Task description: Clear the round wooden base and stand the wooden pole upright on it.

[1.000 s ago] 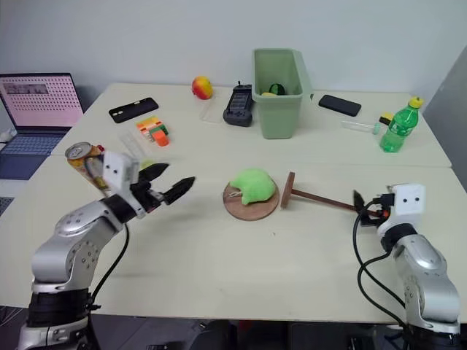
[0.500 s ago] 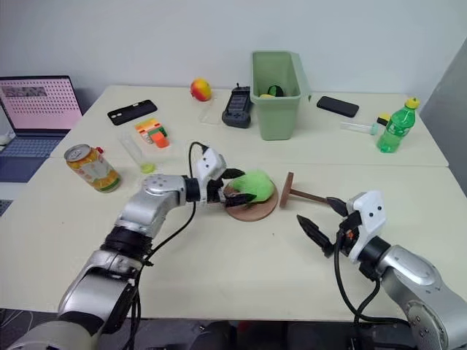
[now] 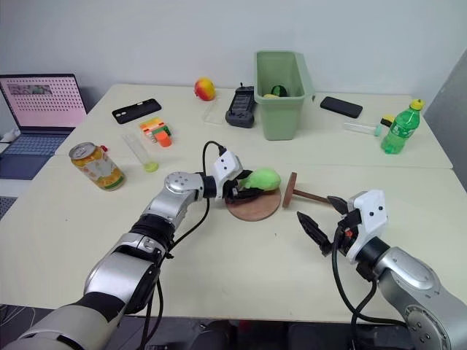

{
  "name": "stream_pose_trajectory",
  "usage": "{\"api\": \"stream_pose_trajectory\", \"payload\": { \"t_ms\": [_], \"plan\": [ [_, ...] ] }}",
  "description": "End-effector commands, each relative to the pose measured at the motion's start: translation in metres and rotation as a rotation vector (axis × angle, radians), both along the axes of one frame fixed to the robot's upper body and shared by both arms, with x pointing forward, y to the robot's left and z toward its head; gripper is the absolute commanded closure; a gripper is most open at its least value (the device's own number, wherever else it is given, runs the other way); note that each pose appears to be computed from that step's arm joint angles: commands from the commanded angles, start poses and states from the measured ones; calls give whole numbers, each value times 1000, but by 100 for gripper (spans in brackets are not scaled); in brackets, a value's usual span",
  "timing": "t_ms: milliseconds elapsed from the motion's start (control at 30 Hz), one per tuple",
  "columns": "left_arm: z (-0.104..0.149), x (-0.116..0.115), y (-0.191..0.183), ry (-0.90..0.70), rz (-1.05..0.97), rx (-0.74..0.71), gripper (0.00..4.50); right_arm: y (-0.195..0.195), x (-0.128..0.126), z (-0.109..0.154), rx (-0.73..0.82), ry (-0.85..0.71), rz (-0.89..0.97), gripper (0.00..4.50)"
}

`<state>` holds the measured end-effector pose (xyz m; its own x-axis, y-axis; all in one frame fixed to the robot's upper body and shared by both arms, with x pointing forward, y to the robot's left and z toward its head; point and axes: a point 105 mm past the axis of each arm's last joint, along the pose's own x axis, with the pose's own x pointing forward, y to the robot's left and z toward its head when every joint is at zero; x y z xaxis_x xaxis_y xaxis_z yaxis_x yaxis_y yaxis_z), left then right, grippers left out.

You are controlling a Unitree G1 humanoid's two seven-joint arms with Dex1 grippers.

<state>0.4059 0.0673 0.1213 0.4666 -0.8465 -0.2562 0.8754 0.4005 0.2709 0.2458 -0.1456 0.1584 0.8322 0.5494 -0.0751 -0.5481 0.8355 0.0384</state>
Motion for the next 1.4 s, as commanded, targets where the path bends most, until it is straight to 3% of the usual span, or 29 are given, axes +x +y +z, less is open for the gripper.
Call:
{"api": "stream_pose_trajectory", "payload": {
  "t_ms": [33,100,200,333,500,633,700,900,1000,1233,1400],
  "plan": [
    [20,4,-2,-67,15,-44,261,-1,0,7,5,-46,17,0],
    [25,6,2,-81,36,-58,261,-1,0,5,7,-45,23,0],
    [51,4,26,-125,131,-173,261,5,5,7,11,-53,82,0],
    [66,-17,59,-157,234,-231,261,14,13,10,28,-61,147,0],
    [78,-88,116,-255,545,-307,261,38,29,19,54,-75,300,0],
    [59,-143,148,-310,799,-231,261,55,32,21,59,-71,422,0],
    [45,-167,181,-343,1026,-186,261,63,35,24,60,-74,480,0],
    [30,-202,266,-419,1518,-124,261,74,43,31,59,-86,544,0],
    [25,-198,304,-404,1689,-179,261,79,46,33,56,-90,561,0],
    [36,-141,366,-318,1775,-340,261,83,42,40,47,-106,553,0],
    [36,-105,381,-256,1743,-375,261,84,27,45,30,-108,603,0]
  ]
}}
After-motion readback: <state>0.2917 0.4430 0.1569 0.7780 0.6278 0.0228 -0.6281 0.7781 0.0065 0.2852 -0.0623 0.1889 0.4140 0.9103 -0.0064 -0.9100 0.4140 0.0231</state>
